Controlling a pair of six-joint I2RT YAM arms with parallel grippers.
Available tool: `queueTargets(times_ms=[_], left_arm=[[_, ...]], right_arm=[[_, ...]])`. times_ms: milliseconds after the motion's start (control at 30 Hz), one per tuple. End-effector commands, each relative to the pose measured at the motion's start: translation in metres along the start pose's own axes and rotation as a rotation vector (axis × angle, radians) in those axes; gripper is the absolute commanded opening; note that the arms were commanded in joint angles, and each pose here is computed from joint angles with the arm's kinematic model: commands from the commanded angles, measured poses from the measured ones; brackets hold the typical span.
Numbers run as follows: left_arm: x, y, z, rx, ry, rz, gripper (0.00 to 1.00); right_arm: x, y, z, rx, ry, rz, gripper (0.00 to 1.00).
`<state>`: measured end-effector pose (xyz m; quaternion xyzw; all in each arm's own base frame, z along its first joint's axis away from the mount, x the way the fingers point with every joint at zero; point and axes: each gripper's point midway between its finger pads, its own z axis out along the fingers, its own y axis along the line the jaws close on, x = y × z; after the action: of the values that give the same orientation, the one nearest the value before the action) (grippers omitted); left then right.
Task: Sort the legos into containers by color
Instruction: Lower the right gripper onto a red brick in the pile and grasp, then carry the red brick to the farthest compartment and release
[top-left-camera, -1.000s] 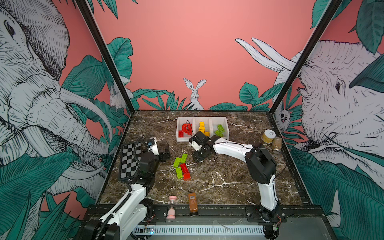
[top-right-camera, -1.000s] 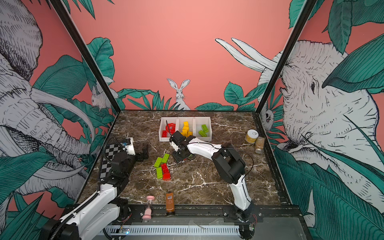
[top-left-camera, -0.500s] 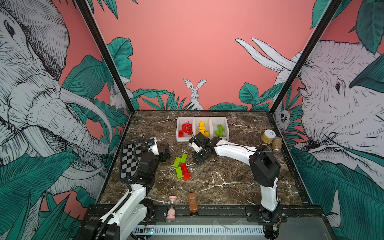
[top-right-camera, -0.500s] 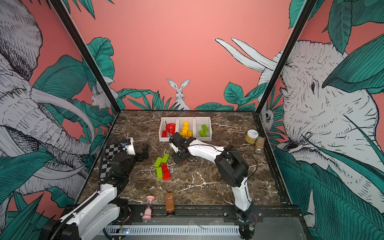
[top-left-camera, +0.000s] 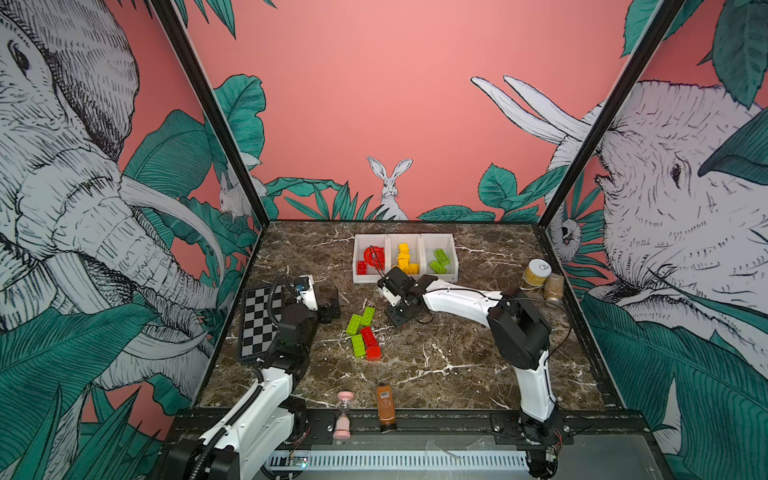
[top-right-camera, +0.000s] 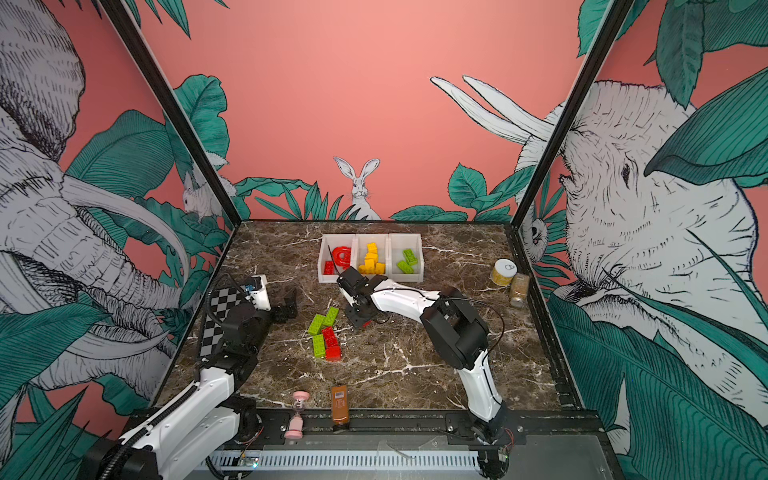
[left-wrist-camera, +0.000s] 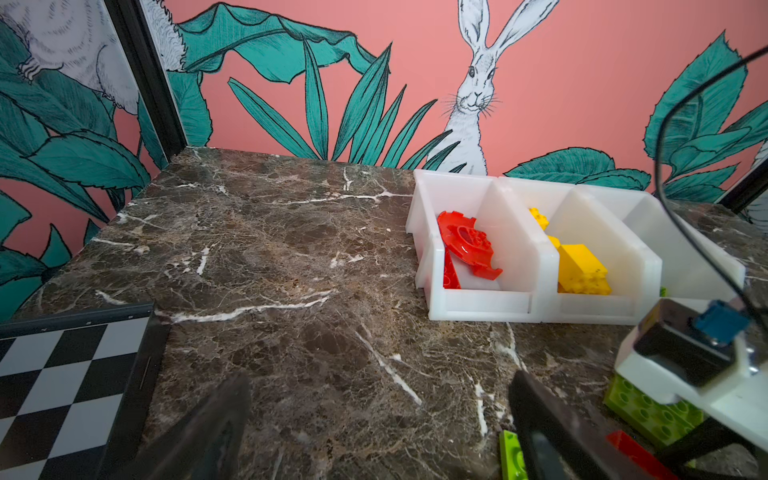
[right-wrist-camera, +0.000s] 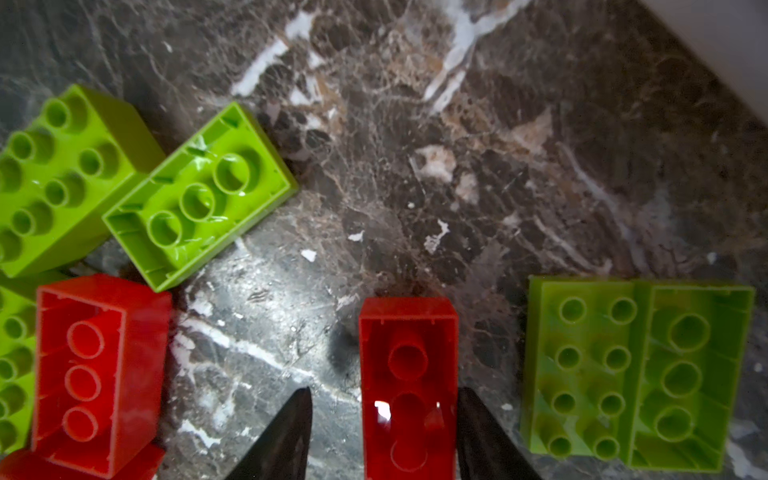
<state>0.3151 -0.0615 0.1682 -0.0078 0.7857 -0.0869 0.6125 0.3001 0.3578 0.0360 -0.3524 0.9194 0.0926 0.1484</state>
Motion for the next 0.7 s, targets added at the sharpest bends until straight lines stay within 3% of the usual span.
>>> queueTargets(times_ms=[0, 333, 667], left_arm=[[0.001, 0.001, -0.002, -0.004, -0.006, 0.001, 0.98], [0.001, 0.001, -0.002, -0.005, -0.007, 0.001, 0.98], [0.000, 0.001, -0.002, -0.004, -0.007, 0.001, 0.98]], right_arm=[[-0.002, -0.001, 0.005, 0.017, -0.002, -0.015, 0.51], [-0.007, -0.006, -0.004, 0.049, -0.032, -0.013, 0.35], [-0.021, -0.005, -0.028, 0.043, -0.115, -0.007, 0.26]])
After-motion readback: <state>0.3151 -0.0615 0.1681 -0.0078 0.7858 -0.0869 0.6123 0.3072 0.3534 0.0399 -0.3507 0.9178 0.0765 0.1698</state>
